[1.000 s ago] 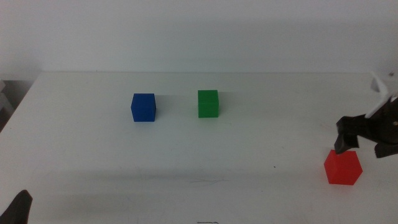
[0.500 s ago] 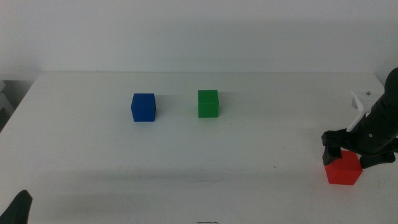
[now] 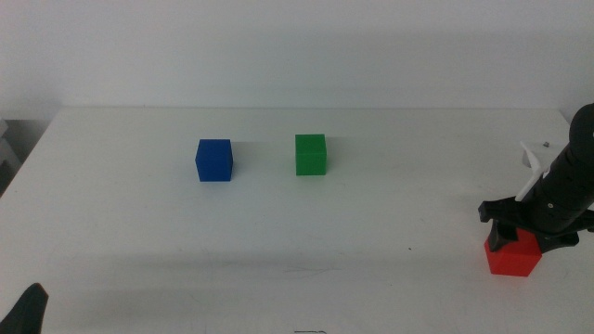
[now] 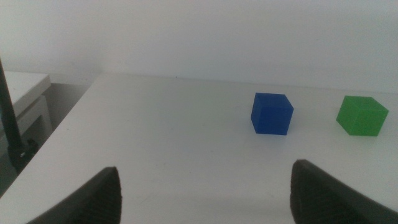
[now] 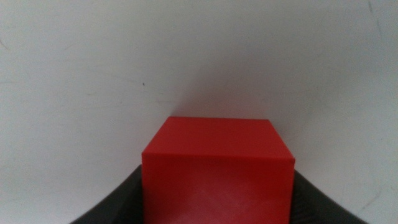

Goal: Stack red cubes first, then green, then blue cubes in a specific spot.

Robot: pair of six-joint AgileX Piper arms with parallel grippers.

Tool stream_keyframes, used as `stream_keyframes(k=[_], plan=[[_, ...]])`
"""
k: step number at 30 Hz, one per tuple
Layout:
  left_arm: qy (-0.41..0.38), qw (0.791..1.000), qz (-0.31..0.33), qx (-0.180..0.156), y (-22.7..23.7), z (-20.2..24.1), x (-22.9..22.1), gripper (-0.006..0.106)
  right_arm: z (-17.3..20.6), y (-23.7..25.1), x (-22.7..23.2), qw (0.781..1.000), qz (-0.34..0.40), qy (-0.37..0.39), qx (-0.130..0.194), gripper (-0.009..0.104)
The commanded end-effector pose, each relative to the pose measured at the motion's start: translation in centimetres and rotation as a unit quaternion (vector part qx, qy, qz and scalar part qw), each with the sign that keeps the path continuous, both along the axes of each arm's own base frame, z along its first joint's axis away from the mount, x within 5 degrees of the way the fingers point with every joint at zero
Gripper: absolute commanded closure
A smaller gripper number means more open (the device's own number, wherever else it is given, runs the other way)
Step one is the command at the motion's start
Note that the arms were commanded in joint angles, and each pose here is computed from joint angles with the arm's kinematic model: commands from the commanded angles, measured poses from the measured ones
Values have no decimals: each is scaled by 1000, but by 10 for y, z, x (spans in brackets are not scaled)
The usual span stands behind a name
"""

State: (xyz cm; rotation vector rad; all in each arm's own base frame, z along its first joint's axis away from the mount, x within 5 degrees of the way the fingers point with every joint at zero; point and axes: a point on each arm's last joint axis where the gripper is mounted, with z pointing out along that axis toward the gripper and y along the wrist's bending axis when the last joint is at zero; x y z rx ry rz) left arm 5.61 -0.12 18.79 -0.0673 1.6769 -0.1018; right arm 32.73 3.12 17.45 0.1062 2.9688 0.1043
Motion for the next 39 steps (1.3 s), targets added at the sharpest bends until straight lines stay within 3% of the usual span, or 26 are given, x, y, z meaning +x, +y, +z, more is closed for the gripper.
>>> stream_keyframes(k=[1,5,14,20,30,39], plan=[[-52,999,-3,-1,0,10,-1,8,20,1,1,1000,6,-25,-3,81],[-52,999,-3,-1,0,10,-1,8,27,13,1,1000,20,-12,-4,97],[-52,999,-3,-1,0,10,-1,8,71,94,9,998,35,-53,-20,96],[-52,999,-3,-1,0,10,-1,8,83,159,17,998,40,-51,-1,96],[-52,999,-3,-1,0,10,-1,8,67,242,19,997,63,-34,34,96],[-52,999,-3,-1,0,10,-1,8,45,262,24,997,64,-12,41,96]])
